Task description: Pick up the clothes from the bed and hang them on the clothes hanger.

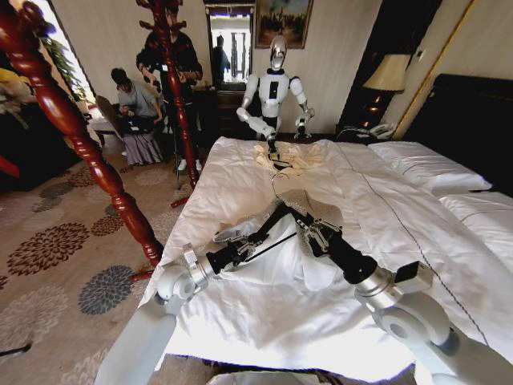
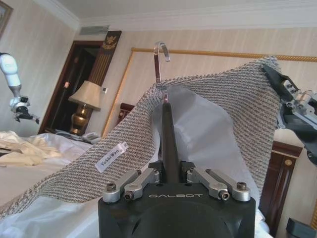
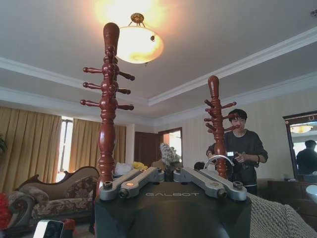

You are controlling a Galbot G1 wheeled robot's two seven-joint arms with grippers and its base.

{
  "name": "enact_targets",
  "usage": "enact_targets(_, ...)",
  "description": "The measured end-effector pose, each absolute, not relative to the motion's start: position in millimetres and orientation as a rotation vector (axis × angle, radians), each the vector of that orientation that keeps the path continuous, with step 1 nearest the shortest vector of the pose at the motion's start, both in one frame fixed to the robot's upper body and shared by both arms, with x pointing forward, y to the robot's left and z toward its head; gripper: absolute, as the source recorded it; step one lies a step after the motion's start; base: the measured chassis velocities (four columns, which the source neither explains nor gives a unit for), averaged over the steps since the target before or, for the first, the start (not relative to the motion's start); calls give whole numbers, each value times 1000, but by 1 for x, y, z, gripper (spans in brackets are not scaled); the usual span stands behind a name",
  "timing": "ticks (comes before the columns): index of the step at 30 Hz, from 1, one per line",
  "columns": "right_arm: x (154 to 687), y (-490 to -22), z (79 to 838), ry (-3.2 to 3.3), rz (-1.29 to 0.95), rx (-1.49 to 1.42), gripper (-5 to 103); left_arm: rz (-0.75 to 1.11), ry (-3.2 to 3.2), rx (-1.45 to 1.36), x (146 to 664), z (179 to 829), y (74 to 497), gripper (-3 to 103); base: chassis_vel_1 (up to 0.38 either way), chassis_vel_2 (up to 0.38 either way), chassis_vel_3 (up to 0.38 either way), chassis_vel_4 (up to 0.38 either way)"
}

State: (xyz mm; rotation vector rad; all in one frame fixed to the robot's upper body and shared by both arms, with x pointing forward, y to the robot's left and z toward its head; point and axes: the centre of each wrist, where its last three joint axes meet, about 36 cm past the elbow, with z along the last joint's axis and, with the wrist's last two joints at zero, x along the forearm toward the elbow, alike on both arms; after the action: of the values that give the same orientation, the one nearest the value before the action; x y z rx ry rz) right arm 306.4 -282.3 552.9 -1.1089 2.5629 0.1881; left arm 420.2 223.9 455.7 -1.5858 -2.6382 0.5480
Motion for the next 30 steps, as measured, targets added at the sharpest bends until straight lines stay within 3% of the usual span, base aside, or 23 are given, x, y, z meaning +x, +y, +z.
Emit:
enact_targets(14,306,-277,549,2493,208,-1183,3,535,-2667,-1536,421,458,234,18,0,0,0,0)
enact_targets(26,303,-275,553,2440,216,-1250,3,541,-2613,-1563,415,442,211,18,0,0,0,0)
enact_targets(30,303,-277,546,2463,121,-1238,3,562,-2622,-1572,415,445,206,18,0,0,0,0)
